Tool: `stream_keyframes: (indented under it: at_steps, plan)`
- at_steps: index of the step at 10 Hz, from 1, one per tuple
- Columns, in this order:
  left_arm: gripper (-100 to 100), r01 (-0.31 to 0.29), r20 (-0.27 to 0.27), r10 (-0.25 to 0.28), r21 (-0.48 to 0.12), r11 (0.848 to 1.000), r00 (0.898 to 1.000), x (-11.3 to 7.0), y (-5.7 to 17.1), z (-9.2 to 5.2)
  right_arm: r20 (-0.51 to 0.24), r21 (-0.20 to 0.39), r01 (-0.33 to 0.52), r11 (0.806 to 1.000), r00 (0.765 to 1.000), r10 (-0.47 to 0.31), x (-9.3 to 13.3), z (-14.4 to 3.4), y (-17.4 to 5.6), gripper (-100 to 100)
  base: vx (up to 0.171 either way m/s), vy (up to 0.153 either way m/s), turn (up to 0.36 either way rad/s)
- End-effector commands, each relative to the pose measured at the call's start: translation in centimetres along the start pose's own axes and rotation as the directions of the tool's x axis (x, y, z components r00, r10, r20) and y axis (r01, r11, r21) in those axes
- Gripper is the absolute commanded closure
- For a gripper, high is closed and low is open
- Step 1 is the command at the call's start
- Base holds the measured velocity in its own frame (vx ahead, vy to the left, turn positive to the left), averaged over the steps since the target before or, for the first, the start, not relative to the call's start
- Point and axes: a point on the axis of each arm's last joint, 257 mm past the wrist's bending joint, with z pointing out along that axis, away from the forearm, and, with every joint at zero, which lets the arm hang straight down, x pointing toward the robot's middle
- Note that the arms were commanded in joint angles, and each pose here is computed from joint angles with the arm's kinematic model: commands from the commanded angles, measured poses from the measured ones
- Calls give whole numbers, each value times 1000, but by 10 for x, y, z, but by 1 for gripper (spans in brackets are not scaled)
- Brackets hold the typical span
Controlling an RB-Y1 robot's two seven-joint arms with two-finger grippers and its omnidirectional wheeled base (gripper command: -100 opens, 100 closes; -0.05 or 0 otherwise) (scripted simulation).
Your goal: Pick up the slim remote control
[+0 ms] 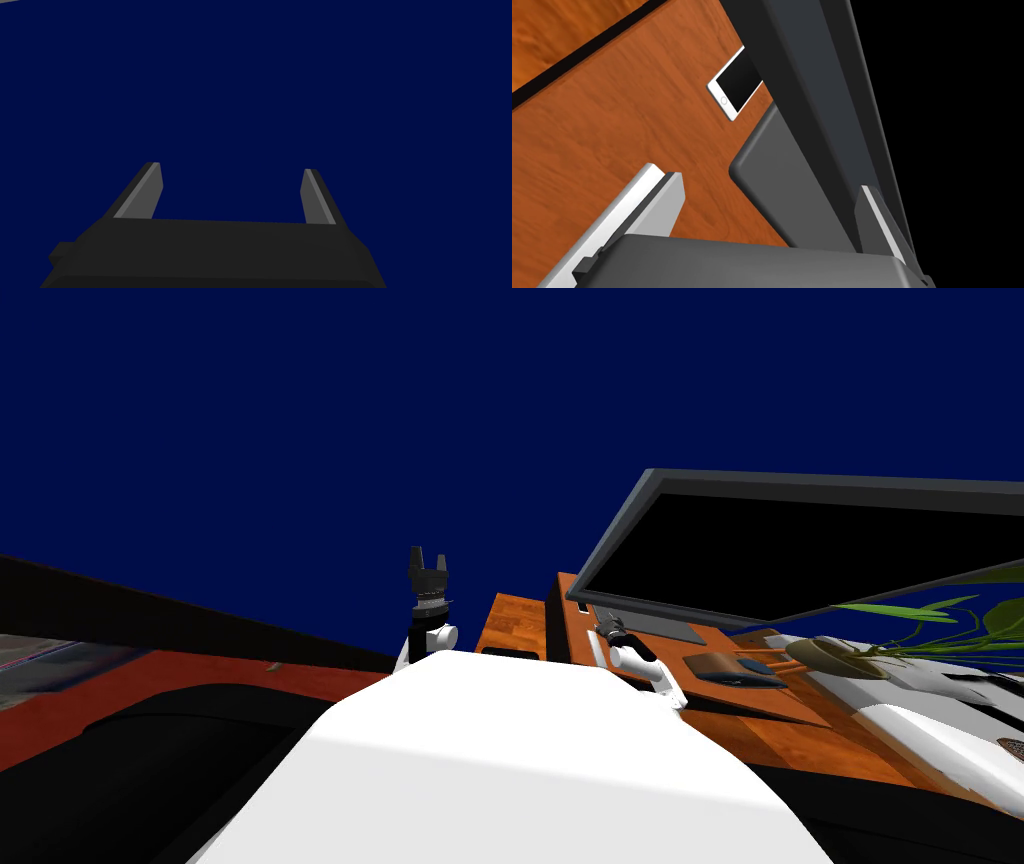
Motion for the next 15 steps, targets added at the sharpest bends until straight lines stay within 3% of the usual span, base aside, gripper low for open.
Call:
stream_keyframes:
  at_steps: [1,2,4,5,6,7,8,9,10,11,12,13,14,15]
  plan:
    - [0,0,0,0,0,1000,1000,0,0,0,43,53,-27,998,999,25,-16,0,-17,-100,110,47,-59]
    - [0,0,0,0,0,1000,1000,0,0,0,96,93,-79,993,993,70,-41,2,-31,-100,149,28,-98]
    - [0,0,0,0,0,1000,1000,0,0,0,108,113,-81,990,992,69,-44,1,-37,-100,78,27,-19]
    - [0,0,0,0,0,1000,1000,0,0,0,168,157,-137,978,980,110,-68,0,-52,-100,71,11,-93]
    - [0,0,0,0,0,1000,1000,0,0,0,176,168,-139,976,978,109,-70,-1,-56,-100,90,22,-57]
    - [0,0,0,0,0,1000,1000,0,0,0,226,202,-194,960,963,147,-88,-4,-68,-100,120,25,-69]
    - [0,0,0,0,0,1000,1000,0,0,0,243,215,-200,956,959,146,-95,-5,-75,-100,109,17,-44]
    - [0,0,0,0,0,1000,1000,0,0,0,298,245,-259,934,937,181,-115,-10,-89,-100,142,8,-97]
    - [0,0,0,0,0,1000,1000,0,0,0,310,256,-264,930,934,180,-118,-12,-95,-100,119,7,-42]
    - [0,0,0,0,0,1000,1000,0,0,0,362,278,-322,905,908,211,-136,-18,-108,-100,120,12,-70]
    - [0,0,0,0,0,1000,1000,0,0,0,374,288,-327,900,903,209,-139,-20,-113,-100,93,7,-37]
    - [0,0,0,0,0,1000,1000,0,0,0,429,304,-387,870,872,237,-157,-28,-129,-100,123,-3,-71]
    - [0,0,0,0,0,1000,1000,0,0,0,436,314,-390,865,869,234,-158,-29,-132,-100,111,-2,-48]
    - [0,0,0,0,0,1000,1000,0,0,0,476,327,-441,836,841,257,-168,-37,-142,-100,124,-3,-74]
